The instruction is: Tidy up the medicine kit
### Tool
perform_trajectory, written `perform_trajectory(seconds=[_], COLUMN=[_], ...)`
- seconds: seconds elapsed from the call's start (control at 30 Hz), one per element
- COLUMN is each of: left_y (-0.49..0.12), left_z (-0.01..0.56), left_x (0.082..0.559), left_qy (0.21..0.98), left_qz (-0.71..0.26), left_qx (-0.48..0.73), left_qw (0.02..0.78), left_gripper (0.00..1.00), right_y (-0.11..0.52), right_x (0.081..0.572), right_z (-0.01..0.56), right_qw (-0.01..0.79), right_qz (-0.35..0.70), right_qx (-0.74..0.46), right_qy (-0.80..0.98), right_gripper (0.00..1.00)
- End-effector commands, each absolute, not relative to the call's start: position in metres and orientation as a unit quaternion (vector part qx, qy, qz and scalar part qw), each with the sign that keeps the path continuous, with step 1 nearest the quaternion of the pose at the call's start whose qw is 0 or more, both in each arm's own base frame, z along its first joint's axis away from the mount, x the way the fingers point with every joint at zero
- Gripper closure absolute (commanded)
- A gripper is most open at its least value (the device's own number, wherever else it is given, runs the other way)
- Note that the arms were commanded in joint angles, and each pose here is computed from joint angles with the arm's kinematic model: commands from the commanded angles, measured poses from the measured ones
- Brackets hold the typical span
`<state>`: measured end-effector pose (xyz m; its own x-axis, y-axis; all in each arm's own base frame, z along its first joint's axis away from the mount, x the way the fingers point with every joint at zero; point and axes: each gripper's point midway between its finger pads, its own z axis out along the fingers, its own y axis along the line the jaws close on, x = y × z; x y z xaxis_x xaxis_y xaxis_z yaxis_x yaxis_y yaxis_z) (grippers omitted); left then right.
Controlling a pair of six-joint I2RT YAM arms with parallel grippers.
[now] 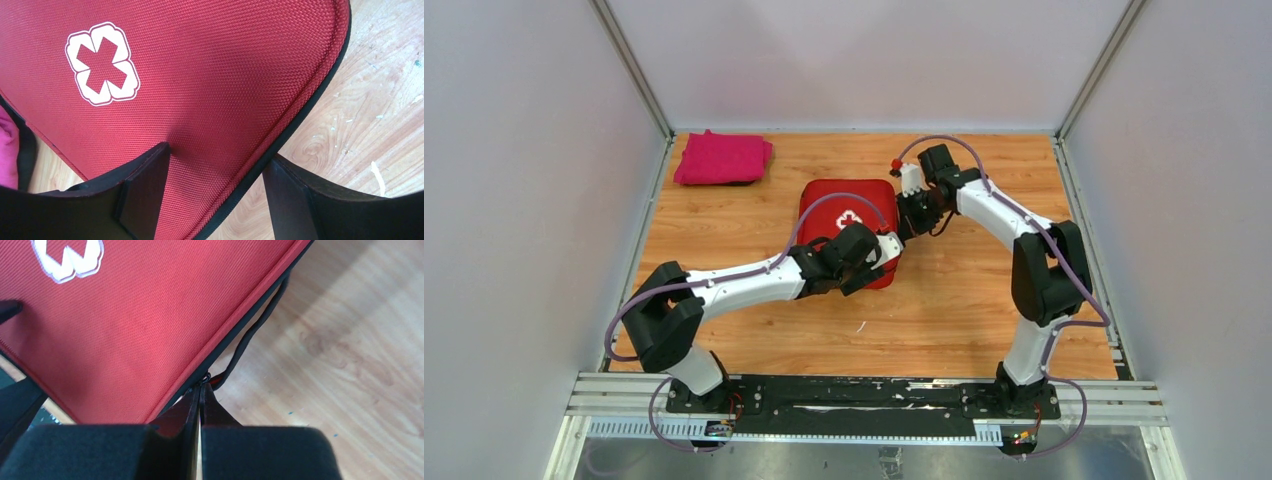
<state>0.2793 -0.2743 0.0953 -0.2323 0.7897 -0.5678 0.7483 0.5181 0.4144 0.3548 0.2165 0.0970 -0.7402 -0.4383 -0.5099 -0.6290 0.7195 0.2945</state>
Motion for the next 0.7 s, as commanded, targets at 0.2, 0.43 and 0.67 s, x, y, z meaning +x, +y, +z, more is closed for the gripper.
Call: perform_trajectory(seconds=[0.2,0.43,0.67], left_y=[-0.272,-0.271,-0.272], left_z=[0.102,0.103,0.105], left_x=[0.296,0.298,0.298], left_qy=[0.8,0.801,0.803], left_qz=[0.032,0.032,0.024], left_qx=[0.455,0.451,0.448], left_qw=[0.391,0.392,0.393], left_gripper=[0.3,0.3,0.3], right_y=[0.215,0.223,0.248], right_x=[0.261,0.235,0.207], right_z=[0.096,0.108,0.105], right_qw=[0.099,0.105,0.101], right_qz=[0.295,0.321,0.341], right_qx=[-0.263,-0.262,-0.267], right_qy=[0.913,0.904,0.896], right_gripper=[1.0,1.0,1.0])
